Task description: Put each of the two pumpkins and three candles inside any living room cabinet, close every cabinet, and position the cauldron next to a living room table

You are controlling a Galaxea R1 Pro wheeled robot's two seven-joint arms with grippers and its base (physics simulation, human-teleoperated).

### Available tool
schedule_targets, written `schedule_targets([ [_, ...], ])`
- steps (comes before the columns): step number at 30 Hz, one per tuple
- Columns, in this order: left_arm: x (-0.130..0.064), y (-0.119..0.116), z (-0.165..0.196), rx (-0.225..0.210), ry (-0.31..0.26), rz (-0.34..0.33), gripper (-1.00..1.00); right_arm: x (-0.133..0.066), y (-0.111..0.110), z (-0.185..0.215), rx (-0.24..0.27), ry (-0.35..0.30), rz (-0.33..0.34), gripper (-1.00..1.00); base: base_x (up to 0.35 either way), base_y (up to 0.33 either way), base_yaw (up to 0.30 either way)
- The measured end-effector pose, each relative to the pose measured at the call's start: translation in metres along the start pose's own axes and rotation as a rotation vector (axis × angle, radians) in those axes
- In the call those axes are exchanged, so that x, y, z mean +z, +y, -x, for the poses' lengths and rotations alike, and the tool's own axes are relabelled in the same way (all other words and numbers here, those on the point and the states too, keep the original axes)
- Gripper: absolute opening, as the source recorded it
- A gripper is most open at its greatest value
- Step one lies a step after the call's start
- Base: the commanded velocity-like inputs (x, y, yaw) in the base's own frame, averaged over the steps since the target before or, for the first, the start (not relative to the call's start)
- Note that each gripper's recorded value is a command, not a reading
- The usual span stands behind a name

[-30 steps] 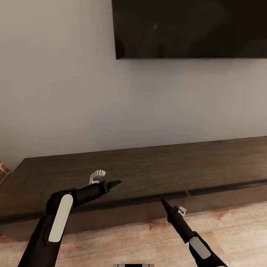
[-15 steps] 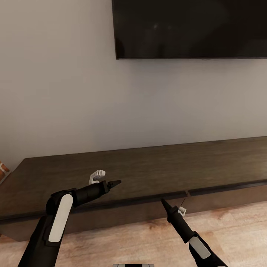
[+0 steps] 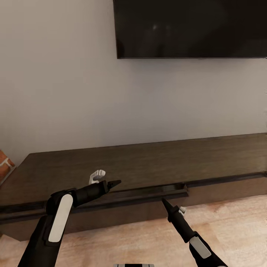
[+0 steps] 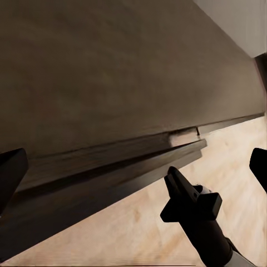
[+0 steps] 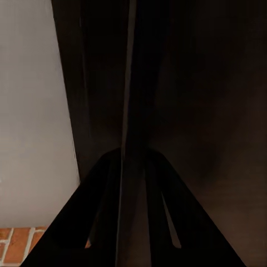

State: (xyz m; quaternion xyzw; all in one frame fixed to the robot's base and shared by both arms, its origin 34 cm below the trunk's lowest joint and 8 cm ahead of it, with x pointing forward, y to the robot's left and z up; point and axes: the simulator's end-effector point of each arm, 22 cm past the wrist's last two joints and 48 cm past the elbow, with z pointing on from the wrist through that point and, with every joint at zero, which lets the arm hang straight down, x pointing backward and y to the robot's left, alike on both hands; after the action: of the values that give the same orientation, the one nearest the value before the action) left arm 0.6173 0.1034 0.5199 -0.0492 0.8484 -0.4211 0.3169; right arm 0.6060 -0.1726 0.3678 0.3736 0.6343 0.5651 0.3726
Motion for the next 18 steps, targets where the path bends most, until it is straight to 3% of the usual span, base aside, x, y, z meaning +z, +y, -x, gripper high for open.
schedule_targets([
  [18,0.000,0.000,0.000,0.000,0.000,0.000,1.00,0.002,0.001,-0.014,-0.011,0.046,0.001,-1.00,-0.244,-0.071,0.000],
])
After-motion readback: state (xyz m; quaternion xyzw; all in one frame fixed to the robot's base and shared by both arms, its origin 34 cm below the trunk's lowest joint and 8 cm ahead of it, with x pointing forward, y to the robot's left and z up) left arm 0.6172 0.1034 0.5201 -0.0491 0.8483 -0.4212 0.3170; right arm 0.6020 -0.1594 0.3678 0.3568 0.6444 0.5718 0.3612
